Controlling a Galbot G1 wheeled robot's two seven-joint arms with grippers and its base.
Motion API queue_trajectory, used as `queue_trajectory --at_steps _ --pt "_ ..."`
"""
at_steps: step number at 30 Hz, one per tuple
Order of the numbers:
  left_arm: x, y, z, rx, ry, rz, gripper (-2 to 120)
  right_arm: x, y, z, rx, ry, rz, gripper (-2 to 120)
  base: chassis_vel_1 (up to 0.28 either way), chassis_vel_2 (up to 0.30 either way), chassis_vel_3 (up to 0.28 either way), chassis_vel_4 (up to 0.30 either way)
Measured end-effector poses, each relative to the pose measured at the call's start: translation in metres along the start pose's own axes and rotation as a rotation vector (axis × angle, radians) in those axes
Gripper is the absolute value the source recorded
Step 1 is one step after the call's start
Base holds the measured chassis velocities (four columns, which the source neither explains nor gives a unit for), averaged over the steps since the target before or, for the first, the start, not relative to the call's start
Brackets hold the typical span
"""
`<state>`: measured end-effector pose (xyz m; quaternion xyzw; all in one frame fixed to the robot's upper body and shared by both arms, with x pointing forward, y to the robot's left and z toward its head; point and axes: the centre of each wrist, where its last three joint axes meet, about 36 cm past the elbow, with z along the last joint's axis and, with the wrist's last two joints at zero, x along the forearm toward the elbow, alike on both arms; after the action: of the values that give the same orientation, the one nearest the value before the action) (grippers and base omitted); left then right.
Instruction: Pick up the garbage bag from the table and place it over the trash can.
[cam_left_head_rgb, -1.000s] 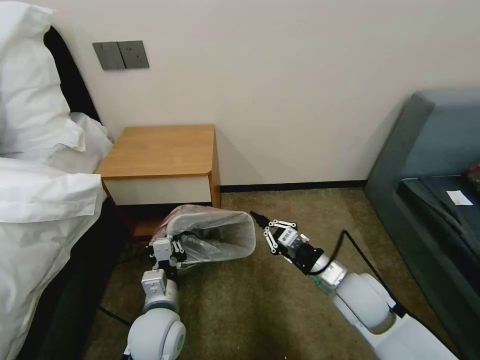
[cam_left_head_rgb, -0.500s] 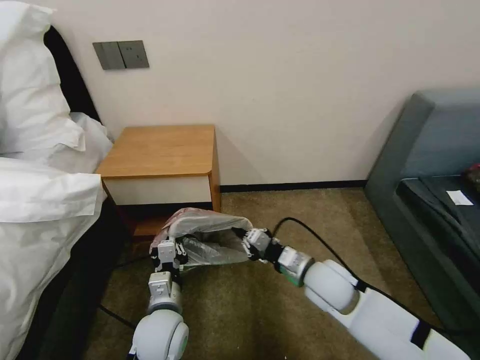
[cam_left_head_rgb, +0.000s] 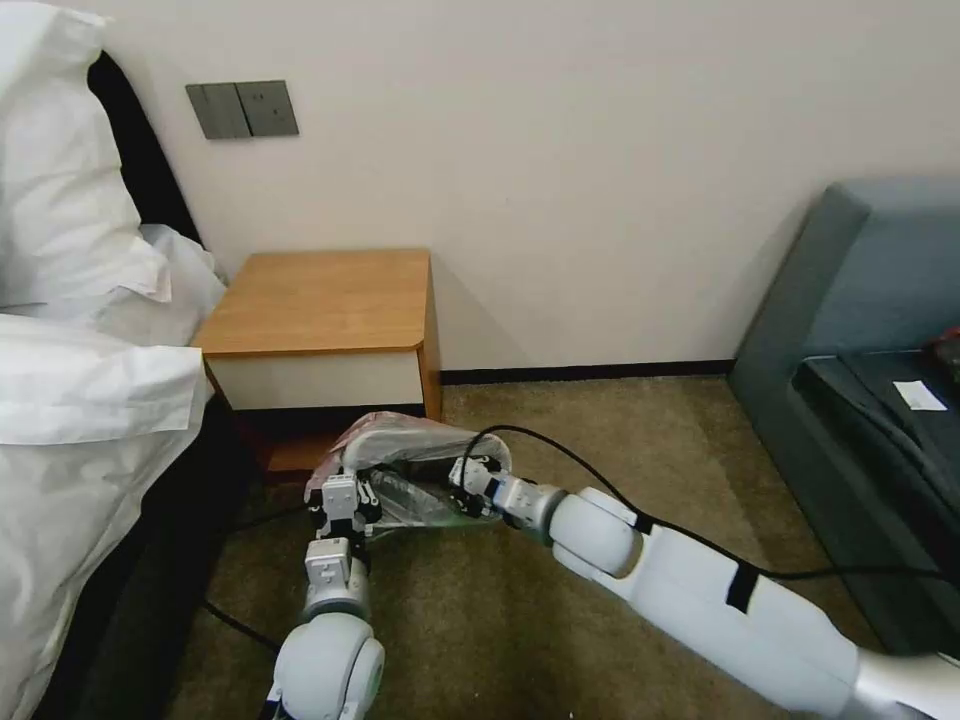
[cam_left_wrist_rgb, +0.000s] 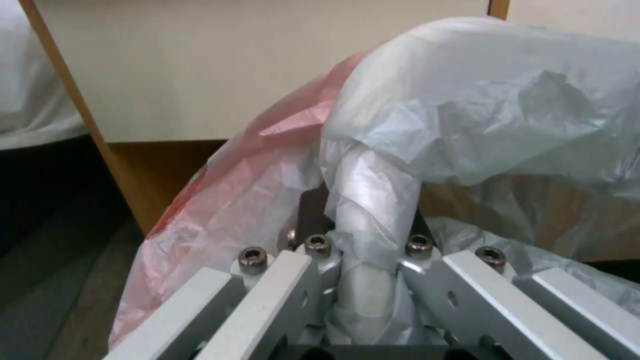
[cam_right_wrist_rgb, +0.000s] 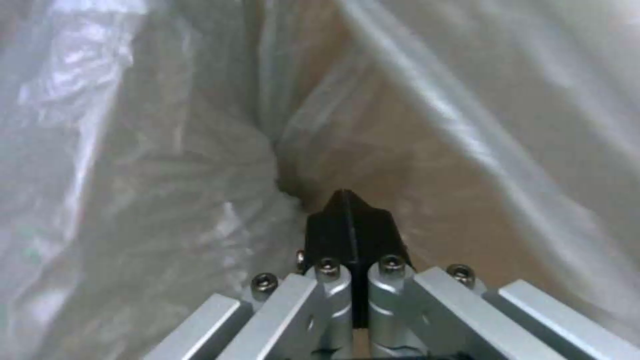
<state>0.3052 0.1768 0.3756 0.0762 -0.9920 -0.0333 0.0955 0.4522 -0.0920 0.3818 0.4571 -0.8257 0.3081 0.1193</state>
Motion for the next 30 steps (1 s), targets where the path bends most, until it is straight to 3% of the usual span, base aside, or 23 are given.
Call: queue_trajectory --at_steps 20,30 --pt "0.023 -0.001 0.013 -0.055 0.027 -0.001 4 -0.033 -0.003 -0.005 0.146 0.064 -0.084 0 0.0 0.0 0.0 0.0" --pt "0.026 -0.007 0.012 -0.044 0.026 -0.004 4 -0.047 0.004 0.0 0.161 0.083 -0.095 0 0.0 0.0 0.0 0.0"
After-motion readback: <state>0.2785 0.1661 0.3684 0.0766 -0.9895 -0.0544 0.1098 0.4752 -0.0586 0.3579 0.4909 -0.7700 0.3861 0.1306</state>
